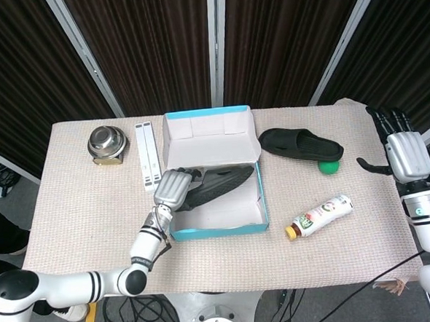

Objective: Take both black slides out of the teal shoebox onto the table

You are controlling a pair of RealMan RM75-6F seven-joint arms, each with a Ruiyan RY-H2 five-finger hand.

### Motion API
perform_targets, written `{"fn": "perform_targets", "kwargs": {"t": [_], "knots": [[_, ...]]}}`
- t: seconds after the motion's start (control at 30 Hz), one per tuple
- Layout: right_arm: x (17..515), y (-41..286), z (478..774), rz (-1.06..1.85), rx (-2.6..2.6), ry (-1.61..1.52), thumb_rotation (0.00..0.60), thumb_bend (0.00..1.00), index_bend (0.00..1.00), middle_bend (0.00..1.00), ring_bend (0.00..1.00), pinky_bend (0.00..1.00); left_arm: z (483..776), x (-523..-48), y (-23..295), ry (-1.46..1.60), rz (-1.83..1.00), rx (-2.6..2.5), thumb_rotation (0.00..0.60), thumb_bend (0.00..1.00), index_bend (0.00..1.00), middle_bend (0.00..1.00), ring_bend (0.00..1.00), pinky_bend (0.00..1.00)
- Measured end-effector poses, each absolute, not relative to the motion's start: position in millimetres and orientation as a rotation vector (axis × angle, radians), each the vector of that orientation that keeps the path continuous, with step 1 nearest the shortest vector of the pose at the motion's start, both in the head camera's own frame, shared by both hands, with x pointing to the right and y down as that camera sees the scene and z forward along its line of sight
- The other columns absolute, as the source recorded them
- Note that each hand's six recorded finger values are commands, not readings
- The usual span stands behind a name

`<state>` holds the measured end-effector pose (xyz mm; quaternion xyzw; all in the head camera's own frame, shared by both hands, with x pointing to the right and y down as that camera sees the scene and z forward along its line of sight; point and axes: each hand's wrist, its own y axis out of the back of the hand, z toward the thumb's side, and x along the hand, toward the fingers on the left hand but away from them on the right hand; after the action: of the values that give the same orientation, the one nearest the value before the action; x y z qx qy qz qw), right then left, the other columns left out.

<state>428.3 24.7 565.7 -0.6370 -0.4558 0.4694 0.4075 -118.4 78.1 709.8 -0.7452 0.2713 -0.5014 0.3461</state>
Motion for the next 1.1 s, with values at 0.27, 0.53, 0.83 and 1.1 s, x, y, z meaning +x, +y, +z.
{"fn": "perform_targets", "kwargs": {"t": [0.27, 0.53, 0.83, 1.1], "knots": [[432, 25, 569, 1.187, -1.608, -1.158, 0.600, 0.09, 0.00, 0.14, 0.00, 0.00, 715, -116, 81, 0.696, -1.332, -1.883, 0.600, 0.01, 0.28, 0.37, 0.32, 0.44], [433, 25, 569, 1.183, -1.598, -1.163, 0.600, 0.09, 0.00, 0.14, 0.00, 0.00, 726, -103, 85, 0.709, -1.328, -1.938, 0.600, 0.01, 0.33, 0.45, 0.38, 0.45], [433, 24, 567, 1.177, -1.592, -1.171, 0.600, 0.09, 0.00, 0.15, 0.00, 0.00, 733, -95, 80, 0.842, -1.248, -1.961, 0.600, 0.18, 0.57, 0.68, 0.60, 0.61], [434, 23, 566, 1.178, -1.591, -1.180, 0.600, 0.09, 0.00, 0.15, 0.00, 0.00, 731, -101, 81, 0.931, -1.179, -2.034, 0.600, 0.34, 0.65, 0.74, 0.65, 0.68]]}}
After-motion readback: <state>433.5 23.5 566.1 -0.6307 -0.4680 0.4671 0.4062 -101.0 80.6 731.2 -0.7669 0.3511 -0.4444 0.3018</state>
